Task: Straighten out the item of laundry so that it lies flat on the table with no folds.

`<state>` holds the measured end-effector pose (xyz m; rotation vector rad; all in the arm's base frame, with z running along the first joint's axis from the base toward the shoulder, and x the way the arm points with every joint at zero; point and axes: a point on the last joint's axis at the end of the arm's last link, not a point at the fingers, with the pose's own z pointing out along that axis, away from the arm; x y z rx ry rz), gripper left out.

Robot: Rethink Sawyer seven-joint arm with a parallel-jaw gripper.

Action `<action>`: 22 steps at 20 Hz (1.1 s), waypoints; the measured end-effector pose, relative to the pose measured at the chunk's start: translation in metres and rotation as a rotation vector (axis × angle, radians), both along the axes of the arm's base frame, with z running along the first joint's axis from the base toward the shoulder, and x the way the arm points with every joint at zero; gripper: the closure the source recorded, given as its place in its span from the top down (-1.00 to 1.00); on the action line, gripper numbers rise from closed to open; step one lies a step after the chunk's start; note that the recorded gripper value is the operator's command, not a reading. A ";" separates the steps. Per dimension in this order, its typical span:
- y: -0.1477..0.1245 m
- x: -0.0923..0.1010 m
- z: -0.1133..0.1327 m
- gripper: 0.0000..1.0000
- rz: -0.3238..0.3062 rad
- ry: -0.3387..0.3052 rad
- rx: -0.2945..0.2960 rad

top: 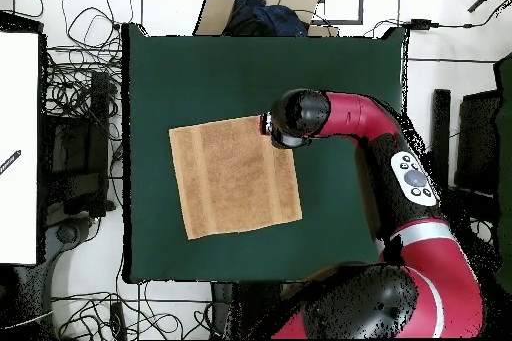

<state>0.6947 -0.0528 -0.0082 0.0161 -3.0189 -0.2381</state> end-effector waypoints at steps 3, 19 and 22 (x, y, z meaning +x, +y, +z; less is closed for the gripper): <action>-0.004 -0.003 -0.003 1.00 0.014 -0.002 -0.016; 0.081 -0.022 0.024 1.00 0.168 -0.154 -0.043; 0.115 -0.028 0.036 1.00 0.210 -0.171 -0.034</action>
